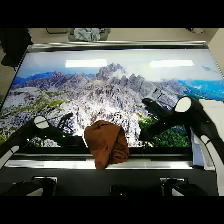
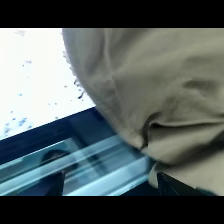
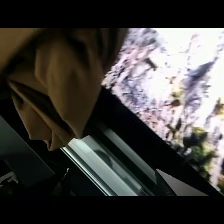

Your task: Fold the shirts.

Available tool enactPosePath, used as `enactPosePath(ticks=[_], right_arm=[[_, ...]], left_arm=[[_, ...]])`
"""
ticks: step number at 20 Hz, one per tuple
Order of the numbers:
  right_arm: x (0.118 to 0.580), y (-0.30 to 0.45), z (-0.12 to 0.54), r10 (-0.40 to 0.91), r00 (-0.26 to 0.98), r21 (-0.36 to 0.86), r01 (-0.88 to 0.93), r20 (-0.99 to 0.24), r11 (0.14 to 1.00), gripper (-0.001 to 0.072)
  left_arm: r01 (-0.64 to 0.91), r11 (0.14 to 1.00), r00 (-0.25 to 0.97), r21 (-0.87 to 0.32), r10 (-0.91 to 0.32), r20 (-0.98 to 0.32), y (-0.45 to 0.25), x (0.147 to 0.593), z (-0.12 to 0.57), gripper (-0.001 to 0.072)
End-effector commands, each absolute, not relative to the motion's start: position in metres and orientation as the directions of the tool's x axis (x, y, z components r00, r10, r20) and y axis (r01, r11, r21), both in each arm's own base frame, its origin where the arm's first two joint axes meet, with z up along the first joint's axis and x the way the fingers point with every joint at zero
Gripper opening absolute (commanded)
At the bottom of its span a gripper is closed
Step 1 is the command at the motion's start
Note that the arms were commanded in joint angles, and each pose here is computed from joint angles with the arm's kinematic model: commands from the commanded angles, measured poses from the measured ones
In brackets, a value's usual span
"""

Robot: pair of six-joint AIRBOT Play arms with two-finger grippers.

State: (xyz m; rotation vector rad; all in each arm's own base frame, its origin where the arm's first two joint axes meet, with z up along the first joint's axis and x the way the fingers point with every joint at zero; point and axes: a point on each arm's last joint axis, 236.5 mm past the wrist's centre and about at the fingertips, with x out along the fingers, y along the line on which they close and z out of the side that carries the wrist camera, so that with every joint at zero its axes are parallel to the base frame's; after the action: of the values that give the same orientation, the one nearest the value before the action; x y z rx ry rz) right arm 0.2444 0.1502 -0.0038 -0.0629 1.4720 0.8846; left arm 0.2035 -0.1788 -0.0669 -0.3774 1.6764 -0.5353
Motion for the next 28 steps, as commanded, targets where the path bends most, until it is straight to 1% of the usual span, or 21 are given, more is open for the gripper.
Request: enactPosePath(ticks=[1,2,3,4,7,8,9,10,11,12,14,15,16,17,19,20,21,23,24,26,28], right_arm=[[0.225,0.172,-0.024,0.474,-0.187,0.488,-0.573,-0.860,0.659,0.0638],[0.223,0.174,-0.024,0.472,-0.193,0.489,-0.575,-0.860,0.656,0.0638],[0.220,0.177,-0.026,0.470,-0.199,0.490,-0.581,-0.860,0.650,0.0657],[0.217,0.181,-0.028,0.472,-0.202,0.492,-0.586,-0.858,0.644,0.0696],[0.208,0.198,-0.040,0.475,-0.203,0.490,-0.610,-0.856,0.623,0.0697],[0.205,0.203,-0.044,0.474,-0.198,0.484,-0.619,-0.858,0.619,0.0697],[0.206,0.208,-0.048,0.475,-0.182,0.475,-0.621,-0.861,0.623,0.0696],[0.208,0.214,-0.051,0.476,-0.159,0.460,-0.630,-0.865,0.625,0.0696],[0.210,0.219,-0.055,0.473,-0.139,0.446,-0.631,-0.870,0.635,0.0696],[0.213,0.223,-0.059,0.474,-0.123,0.438,-0.627,-0.872,0.644,0.0695],[0.219,0.230,-0.070,0.469,-0.106,0.430,-0.610,-0.877,0.666,0.0671],[0.219,0.232,-0.077,0.473,-0.119,0.446,-0.589,-0.873,0.674,0.0601],[0.218,0.233,-0.084,0.471,-0.138,0.458,-0.573,-0.872,0.680,0.0359],[0.217,0.232,-0.090,0.460,-0.150,0.457,-0.569,-0.875,0.684,0.0031],[0.228,0.224,-0.087,0.446,-0.112,0.422,-0.584,-0.888,0.693,0.0034],[0.241,0.213,-0.076,0.425,-0.072,0.377,-0.609,-0.902,0.698,0.0033],[0.262,0.198,-0.058,0.403,0.002,0.311,-0.633,-0.915,0.709,0.0033],[0.318,0.155,0.007,0.353,0.230,0.133,-0.638,-0.907,0.758,0.0033],[0.346,0.127,0.057,0.316,0.382,0.025,-0.603,-0.868,0.797,0.0033],[0.375,0.070,0.173,0.222,0.665,-0.171,-0.472,-0.713,0.865,0.0033],[0.361,0.038,0.282,0.156,0.846,-0.300,-0.345,-0.509,0.890,0.0033]], left_arm=[[-0.005,0.827,-0.103,-0.562,-0.560,-0.822,-0.197,0.206,-0.087,0.0645],[-0.011,0.825,-0.099,-0.566,-0.564,-0.820,-0.201,0.207,-0.090,0.0643],[-0.028,0.818,-0.104,-0.575,-0.574,-0.812,-0.207,0.207,-0.093,0.0633],[-0.037,0.814,-0.111,-0.579,-0.580,-0.807,-0.212,0.207,-0.098,0.0595],[-0.069,0.811,-0.121,-0.581,-0.585,-0.802,-0.225,0.207,-0.112,0.0592],[-0.079,0.807,-0.113,-0.586,-0.591,-0.799,-0.229,0.209,-0.114,0.0486],[-0.084,0.806,-0.100,-0.586,-0.592,-0.800,-0.230,0.212,-0.115,0.0301],[-0.086,0.806,-0.085,-0.586,-0.592,-0.802,-0.230,0.216,-0.116,0.0167],[-0.085,0.807,-0.076,-0.585,-0.591,-0.803,-0.229,0.218,-0.116,0.0060],[-0.082,0.806,-0.074,-0.586,-0.591,-0.803,-0.229,0.219,-0.115,0.0030],[-0.079,0.805,-0.073,-0.588,-0.593,-0.802,-0.229,0.218,-0.114,0.0030],[-0.078,0.804,-0.077,-0.590,-0.594,-0.800,-0.230,0.218,-0.113,0.0029],[-0.077,0.804,-0.080,-0.590,-0.595,-0.800,-0.230,0.217,-0.113,0.0029],[-0.074,0.802,-0.074,-0.593,-0.597,-0.799,-0.230,0.218,-0.111,0.0027],[-0.030,0.786,0.000,-0.617,-0.618,-0.786,-0.231,0.242,-0.089,0.0027],[0.003,0.770,0.075,-0.638,-0.637,-0.767,-0.230,0.265,-0.064,0.0026],[0.048,0.752,0.181,-0.657,-0.654,-0.735,-0.225,0.294,-0.028,0.0026],[0.156,0.753,0.399,-0.639,-0.640,-0.656,-0.197,0.347,0.058,0.0025],[0.206,0.769,0.508,-0.605,-0.612,-0.606,-0.175,0.367,0.107,0.0025],[0.267,0.801,0.700,-0.537,-0.544,-0.464,-0.131,0.386,0.212,0.0025],[0.288,0.824,0.839,-0.488,-0.463,-0.287,-0.094,0.378,0.312,0.0025]])
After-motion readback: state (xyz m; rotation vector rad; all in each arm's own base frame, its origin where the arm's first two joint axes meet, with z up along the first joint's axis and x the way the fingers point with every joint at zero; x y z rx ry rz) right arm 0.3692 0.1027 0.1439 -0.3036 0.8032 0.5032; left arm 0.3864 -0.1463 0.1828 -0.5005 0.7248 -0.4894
